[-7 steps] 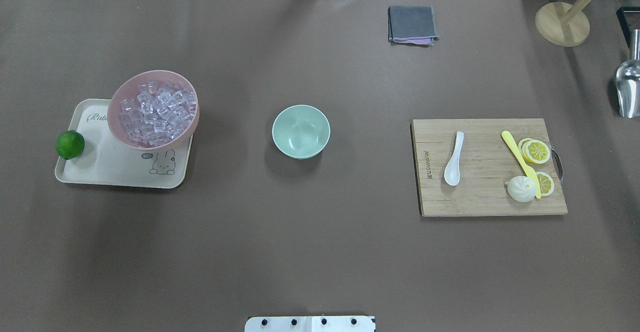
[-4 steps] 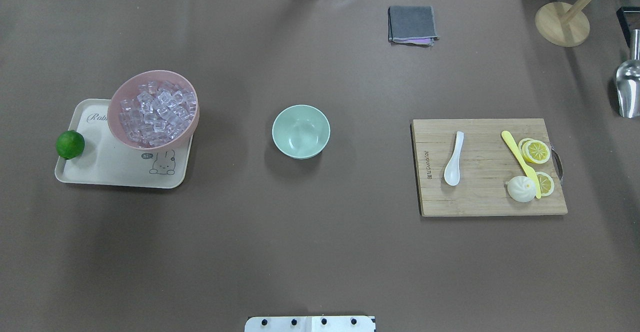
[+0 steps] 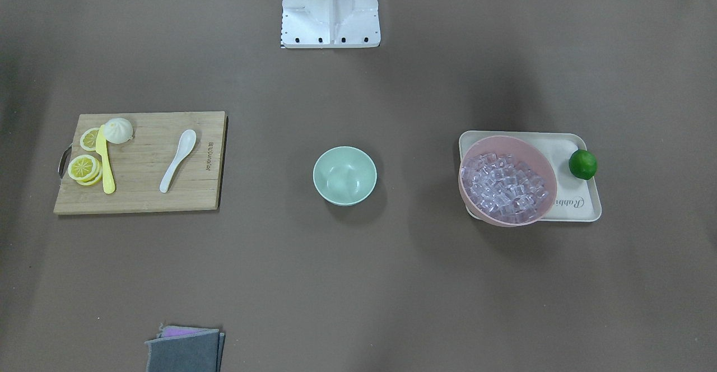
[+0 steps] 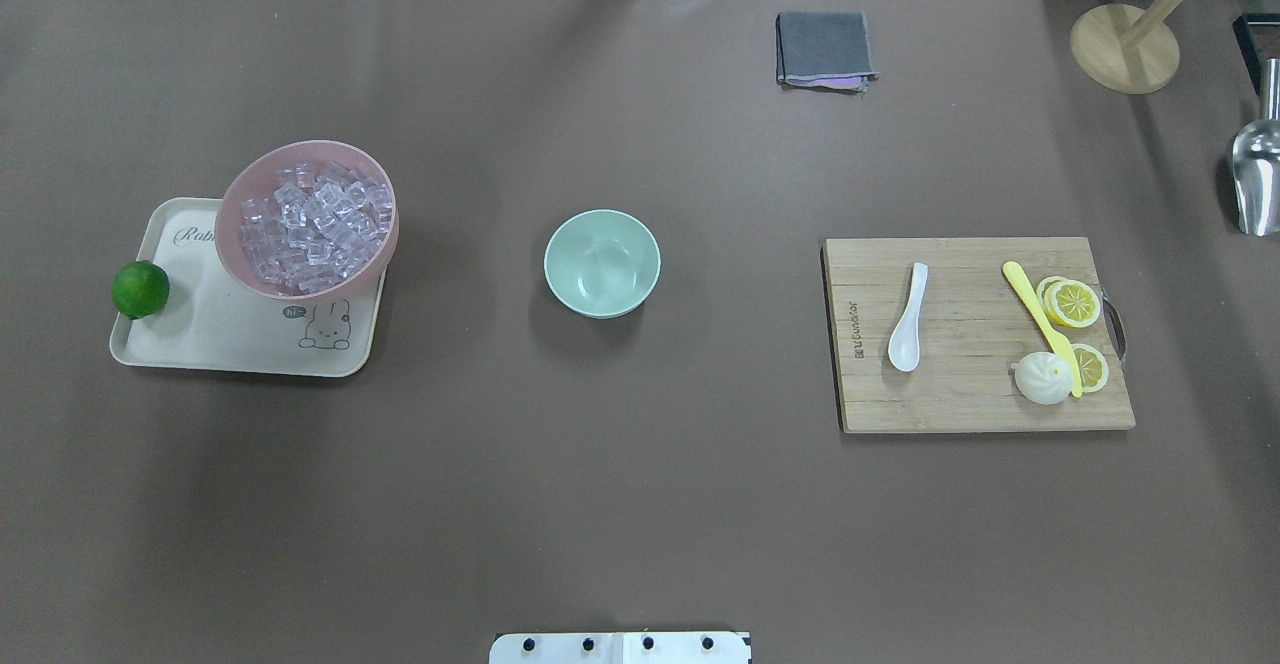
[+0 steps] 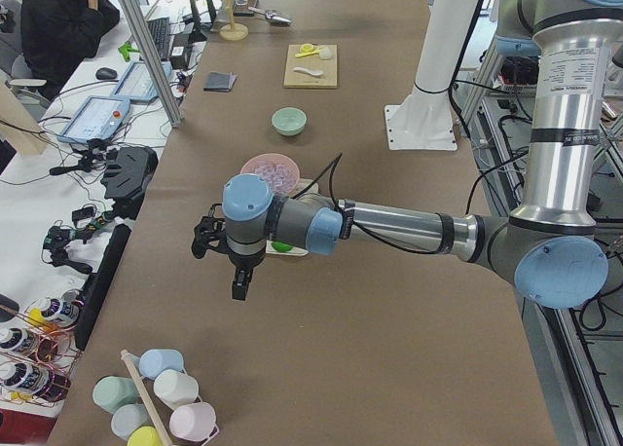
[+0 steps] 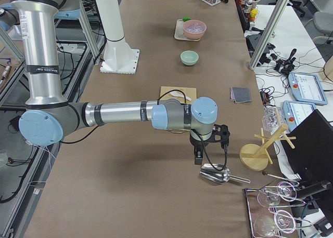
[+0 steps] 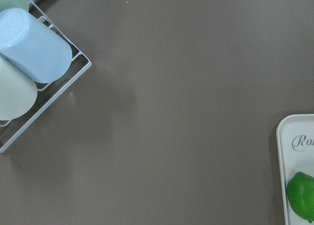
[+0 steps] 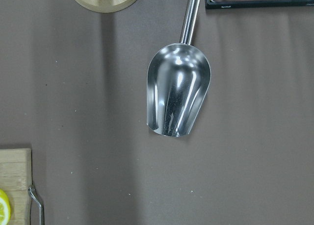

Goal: Put spoon and ice into bowl

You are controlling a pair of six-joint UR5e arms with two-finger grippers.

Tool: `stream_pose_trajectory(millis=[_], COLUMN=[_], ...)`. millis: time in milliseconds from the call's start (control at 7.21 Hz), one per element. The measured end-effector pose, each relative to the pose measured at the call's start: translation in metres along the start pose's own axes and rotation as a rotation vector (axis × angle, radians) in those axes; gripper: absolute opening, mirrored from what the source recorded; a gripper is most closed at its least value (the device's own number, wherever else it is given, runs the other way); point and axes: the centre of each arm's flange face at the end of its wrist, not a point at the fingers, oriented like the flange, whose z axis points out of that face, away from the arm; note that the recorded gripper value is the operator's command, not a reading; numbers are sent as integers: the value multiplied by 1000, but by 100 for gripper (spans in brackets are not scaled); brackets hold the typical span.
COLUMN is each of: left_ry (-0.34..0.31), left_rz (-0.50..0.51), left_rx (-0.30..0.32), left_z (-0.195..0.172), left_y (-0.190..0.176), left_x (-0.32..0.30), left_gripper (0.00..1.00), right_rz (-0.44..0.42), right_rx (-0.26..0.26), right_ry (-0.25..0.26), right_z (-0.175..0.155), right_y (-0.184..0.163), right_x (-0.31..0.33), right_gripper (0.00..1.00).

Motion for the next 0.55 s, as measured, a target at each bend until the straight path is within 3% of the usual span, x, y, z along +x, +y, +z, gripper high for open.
stream_pose_trajectory(millis=[555], left_ry=[2], left_rz=[6], left_rx=[0], left_z=[0], left_y=[1], left_x=[1], left_gripper=[99], right_rz=[-1], right_rx=[1], right_ry=[1], right_z=[-1], right_y=[-1], right_x=[-1], right_gripper=[100])
